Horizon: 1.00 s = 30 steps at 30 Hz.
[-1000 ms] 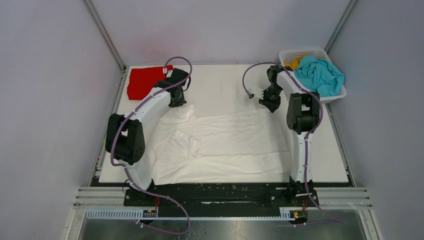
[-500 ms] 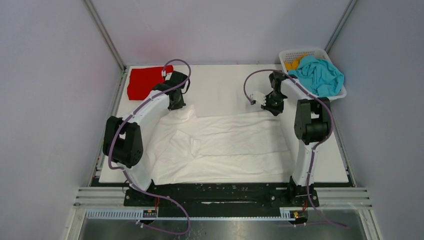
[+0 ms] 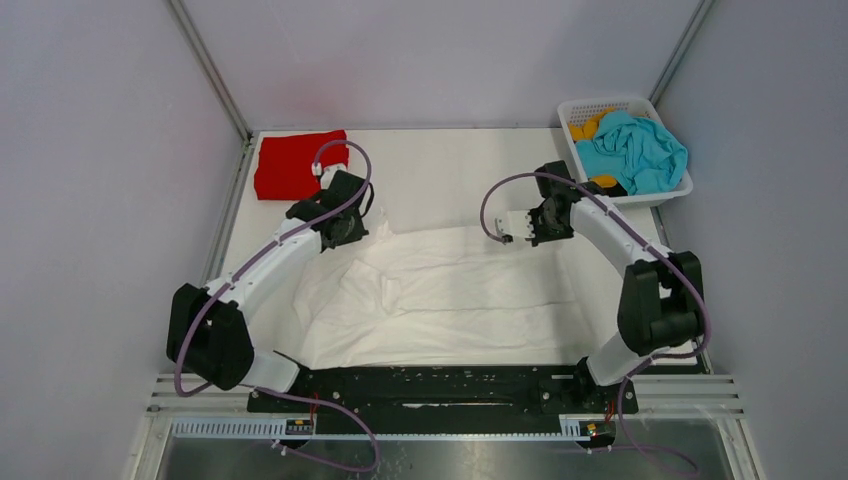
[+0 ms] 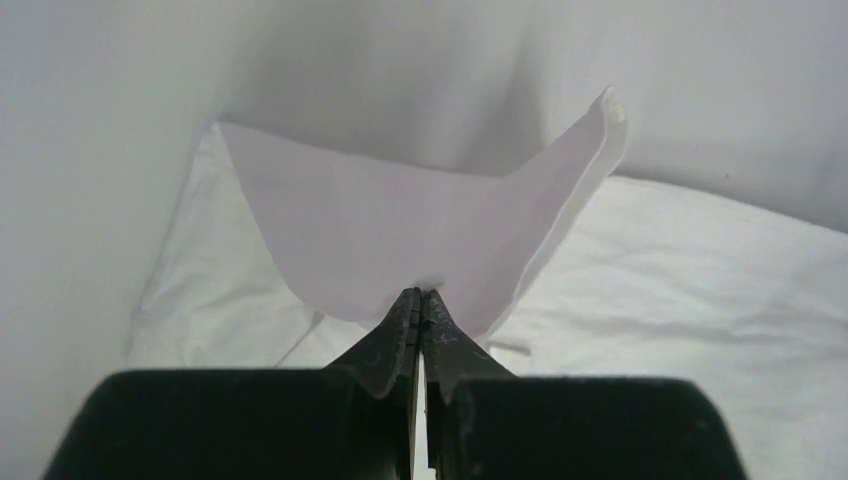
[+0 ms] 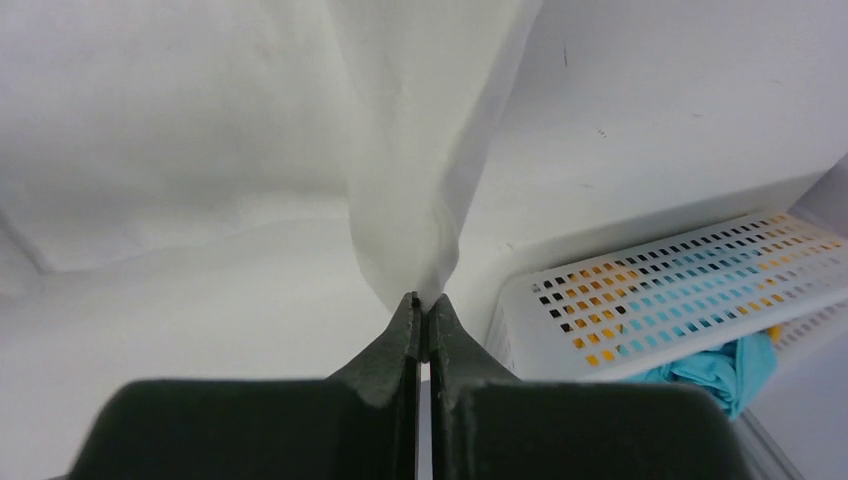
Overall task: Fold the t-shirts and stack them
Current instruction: Grab the side of the flattened tshirt furthest away from the robot with both arms, then fold the other side of the tshirt into a rectangle
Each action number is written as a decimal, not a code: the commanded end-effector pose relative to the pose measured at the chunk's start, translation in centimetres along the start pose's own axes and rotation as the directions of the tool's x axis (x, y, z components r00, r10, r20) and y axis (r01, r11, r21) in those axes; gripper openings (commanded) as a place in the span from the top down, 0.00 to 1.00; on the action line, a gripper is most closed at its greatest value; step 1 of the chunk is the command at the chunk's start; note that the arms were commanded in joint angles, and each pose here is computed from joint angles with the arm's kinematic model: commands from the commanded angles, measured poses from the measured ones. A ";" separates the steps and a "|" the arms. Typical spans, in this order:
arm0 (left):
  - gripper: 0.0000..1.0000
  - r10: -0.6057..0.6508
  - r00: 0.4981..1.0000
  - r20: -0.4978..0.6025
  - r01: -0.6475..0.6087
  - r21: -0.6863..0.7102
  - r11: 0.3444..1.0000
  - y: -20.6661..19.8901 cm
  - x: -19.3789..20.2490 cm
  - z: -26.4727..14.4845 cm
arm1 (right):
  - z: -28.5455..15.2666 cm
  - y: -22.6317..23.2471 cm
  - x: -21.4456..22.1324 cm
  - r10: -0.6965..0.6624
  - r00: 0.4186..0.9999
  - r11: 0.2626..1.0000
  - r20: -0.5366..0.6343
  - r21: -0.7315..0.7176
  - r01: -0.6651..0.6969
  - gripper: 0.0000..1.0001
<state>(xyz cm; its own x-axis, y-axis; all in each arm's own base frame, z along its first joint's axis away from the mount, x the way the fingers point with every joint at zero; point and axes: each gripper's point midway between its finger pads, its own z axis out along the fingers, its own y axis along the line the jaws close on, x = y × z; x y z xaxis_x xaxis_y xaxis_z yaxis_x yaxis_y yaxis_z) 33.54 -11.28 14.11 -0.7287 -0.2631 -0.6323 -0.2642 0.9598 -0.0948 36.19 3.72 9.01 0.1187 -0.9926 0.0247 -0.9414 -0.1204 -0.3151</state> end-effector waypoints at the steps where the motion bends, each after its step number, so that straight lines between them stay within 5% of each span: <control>1: 1.00 -0.057 0.998 0.019 0.057 0.019 0.998 0.5 1.4 -1.7 | -2.8 1.7 -0.3 -0.198 0.980 0.980 0.012 0.019 0.197 1.00; 14: 1.00 -0.087 0.996 -0.019 0.087 0.004 0.996 3.9 7.2 -5.2 | -4.2 11.7 -0.9 -0.518 0.851 0.842 0.085 -0.124 0.525 1.00; 21: 1.00 -0.123 0.991 -0.057 0.120 -0.046 0.992 6.7 9.9 -6.4 | -4.1 14.8 -0.9 -0.598 0.795 0.793 0.098 -0.067 0.605 1.00; 30: 1.00 -0.172 0.982 -0.073 0.167 -0.069 0.984 9.0 11.8 -7.7 | -3.7 15.3 -0.1 -0.597 0.798 0.789 0.077 -0.121 0.602 1.00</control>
<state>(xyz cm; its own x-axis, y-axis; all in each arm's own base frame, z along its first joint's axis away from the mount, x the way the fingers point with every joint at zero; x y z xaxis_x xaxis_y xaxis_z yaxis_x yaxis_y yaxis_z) 18.81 -7.52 11.67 -0.7391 -0.4004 -0.5417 -0.3897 0.9101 -0.1410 21.19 2.55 8.14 0.6520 -0.7488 0.1194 -0.7258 -0.6619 -0.1873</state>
